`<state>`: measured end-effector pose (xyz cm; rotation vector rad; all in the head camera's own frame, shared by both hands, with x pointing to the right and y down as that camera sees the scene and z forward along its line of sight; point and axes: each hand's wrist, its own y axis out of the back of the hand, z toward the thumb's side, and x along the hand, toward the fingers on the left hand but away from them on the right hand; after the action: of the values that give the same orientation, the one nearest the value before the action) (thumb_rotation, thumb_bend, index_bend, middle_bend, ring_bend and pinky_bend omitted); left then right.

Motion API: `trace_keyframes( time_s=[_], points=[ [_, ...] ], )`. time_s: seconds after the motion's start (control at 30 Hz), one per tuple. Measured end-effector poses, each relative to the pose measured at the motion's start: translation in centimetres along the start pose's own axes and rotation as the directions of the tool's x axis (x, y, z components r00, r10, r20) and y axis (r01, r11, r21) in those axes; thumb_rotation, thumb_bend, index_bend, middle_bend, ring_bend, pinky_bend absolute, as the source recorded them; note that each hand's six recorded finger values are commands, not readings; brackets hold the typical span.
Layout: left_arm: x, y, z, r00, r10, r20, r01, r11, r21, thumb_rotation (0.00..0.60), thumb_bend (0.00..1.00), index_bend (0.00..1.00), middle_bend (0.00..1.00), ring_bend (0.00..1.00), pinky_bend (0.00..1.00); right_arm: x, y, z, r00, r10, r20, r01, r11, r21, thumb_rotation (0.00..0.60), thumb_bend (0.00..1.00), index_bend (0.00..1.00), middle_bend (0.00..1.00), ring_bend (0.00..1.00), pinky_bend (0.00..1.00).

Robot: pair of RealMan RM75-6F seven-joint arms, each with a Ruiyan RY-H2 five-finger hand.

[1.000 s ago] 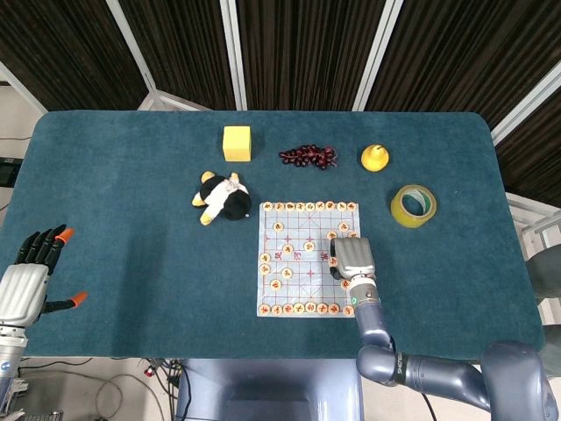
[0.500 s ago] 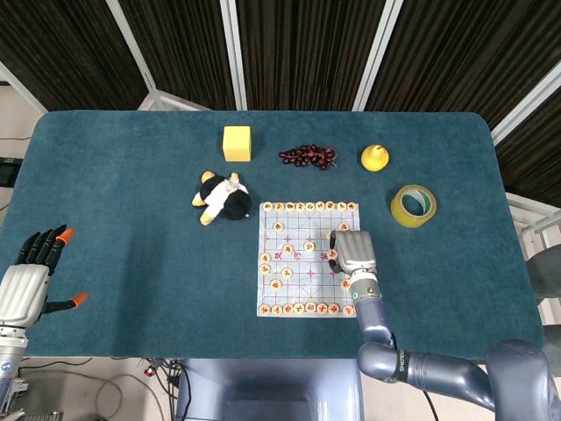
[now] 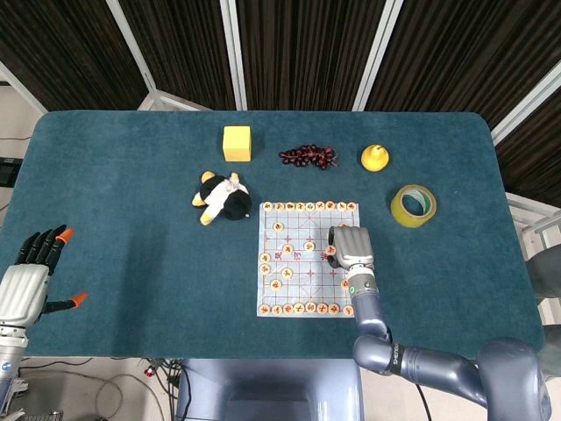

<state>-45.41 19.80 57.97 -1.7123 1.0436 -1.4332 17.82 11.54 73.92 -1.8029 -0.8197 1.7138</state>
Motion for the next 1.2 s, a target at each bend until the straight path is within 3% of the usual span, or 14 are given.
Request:
trace_keyframes(
  time_s=[0.43, 1.2],
  points=[
    [0.01, 0.01, -0.02, 1.000, -0.001, -0.002, 0.001, 1.000, 0.000, 0.600, 0.00, 0.00, 0.00, 0.00, 0.00, -0.46, -0.20, -0.12, 1.000, -0.003, 0.011, 0.003, 1.000, 0.000, 0.600, 0.40, 0.52, 0.98, 1.00, 1.00],
    [-0.05, 0.05, 0.06, 1.000, 0.001, 0.001, -0.001, 1.000, -0.001, 0.600, 0.00, 0.00, 0.00, 0.00, 0.00, 0.28, 0.30, 0.12, 1.000, -0.019, 0.003, 0.019, 1.000, -0.008, 0.600, 0.40, 0.33, 0.98, 1.00, 1.00]
  ],
)
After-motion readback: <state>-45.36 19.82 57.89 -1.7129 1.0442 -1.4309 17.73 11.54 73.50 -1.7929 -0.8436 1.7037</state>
